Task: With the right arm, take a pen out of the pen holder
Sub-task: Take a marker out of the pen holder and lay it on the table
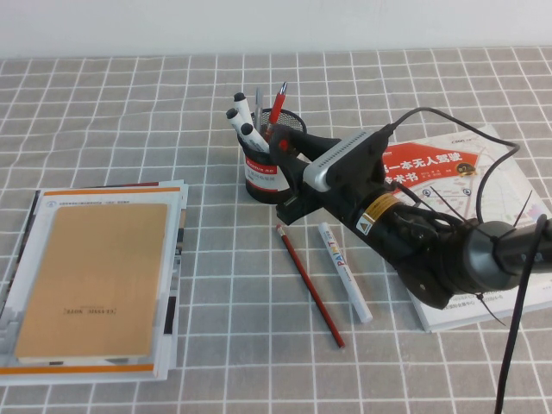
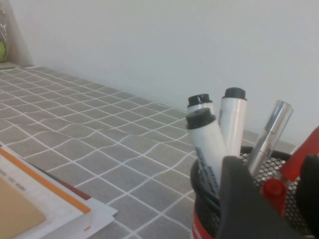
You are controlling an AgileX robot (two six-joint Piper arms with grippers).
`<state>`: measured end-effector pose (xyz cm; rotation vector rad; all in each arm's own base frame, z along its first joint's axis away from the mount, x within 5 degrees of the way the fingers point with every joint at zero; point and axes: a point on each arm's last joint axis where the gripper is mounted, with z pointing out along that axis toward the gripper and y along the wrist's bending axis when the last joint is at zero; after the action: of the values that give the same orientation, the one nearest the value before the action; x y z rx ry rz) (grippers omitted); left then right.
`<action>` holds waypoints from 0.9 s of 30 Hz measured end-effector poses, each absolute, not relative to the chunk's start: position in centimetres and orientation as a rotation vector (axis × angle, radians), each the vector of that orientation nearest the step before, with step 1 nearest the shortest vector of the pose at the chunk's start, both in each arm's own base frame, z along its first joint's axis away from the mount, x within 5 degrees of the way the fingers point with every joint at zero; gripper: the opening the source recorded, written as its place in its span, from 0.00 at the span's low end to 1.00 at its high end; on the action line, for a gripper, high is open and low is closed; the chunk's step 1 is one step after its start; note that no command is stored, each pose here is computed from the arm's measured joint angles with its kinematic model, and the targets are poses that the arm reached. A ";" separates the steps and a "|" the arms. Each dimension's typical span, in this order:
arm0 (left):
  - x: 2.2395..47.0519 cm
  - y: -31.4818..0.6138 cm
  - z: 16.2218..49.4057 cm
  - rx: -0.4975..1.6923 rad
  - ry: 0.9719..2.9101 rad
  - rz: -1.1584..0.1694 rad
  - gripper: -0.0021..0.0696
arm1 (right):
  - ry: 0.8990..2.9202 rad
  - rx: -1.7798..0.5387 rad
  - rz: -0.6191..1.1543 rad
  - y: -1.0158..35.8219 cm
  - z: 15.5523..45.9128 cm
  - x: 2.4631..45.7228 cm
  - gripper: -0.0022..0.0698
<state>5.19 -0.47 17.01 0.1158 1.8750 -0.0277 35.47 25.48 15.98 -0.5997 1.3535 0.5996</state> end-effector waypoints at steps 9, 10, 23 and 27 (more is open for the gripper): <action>5.2 -0.5 17.0 0.116 1.875 -0.028 0.02 | 1.374 -0.606 0.586 25.8 16.2 36.0 0.32; 5.2 -0.5 17.0 0.116 1.875 -0.028 0.02 | 1.372 -0.606 0.585 25.8 16.3 36.1 0.32; 5.2 -0.5 17.0 0.116 1.875 -0.028 0.02 | 1.401 -0.604 0.579 25.8 15.6 36.3 0.29; 5.2 -0.5 17.0 0.116 1.875 -0.028 0.02 | 1.402 -0.602 0.578 25.8 15.5 36.3 0.24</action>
<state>5.19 -0.47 17.01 0.1158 1.8750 -0.0277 36.27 25.81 15.54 -0.6019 1.4024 0.5785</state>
